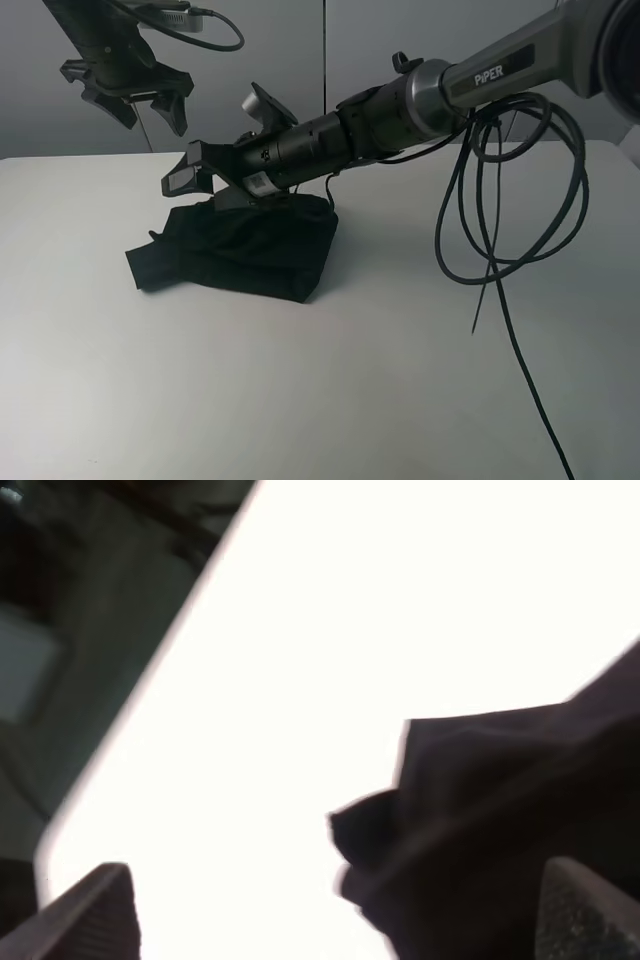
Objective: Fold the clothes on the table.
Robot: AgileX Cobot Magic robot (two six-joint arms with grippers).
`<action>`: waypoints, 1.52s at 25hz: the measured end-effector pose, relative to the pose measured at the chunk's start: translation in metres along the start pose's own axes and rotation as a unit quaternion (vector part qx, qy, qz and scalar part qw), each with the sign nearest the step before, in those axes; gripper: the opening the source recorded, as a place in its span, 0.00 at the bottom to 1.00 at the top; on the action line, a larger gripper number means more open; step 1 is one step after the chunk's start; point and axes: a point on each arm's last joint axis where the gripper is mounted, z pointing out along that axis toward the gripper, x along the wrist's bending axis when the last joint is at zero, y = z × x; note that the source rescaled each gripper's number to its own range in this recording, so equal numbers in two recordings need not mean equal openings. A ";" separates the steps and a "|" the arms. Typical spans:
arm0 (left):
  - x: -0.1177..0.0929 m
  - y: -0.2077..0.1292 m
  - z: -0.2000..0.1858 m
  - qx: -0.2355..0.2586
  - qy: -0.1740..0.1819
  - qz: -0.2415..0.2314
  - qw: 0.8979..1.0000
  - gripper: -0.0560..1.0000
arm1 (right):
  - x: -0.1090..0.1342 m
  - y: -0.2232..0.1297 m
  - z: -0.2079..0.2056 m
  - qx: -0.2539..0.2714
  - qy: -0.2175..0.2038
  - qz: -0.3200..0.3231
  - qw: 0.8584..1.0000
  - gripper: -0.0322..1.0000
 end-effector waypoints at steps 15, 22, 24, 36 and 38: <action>0.028 -0.004 -0.062 -0.055 0.012 -0.005 0.998 0.92 | -0.010 0.013 -0.106 0.145 -0.342 -0.118 0.921 0.92; 0.044 -0.049 -0.105 -0.081 0.014 -0.028 0.996 0.92 | 0.010 -0.008 -0.168 0.117 -0.401 -0.108 0.902 0.92; 0.042 -0.071 -0.113 -0.088 0.016 -0.029 0.996 0.92 | 0.024 -0.019 -0.186 0.100 -0.405 -0.107 0.903 0.92; 0.018 -0.207 -0.223 -0.210 0.032 -0.047 0.976 0.99 | 0.103 -0.110 -0.295 0.017 -0.403 -0.108 0.908 1.00; 0.015 -0.231 -0.226 -0.207 0.037 -0.049 0.976 1.00 | 0.116 -0.127 -0.312 0.001 -0.402 -0.114 0.909 1.00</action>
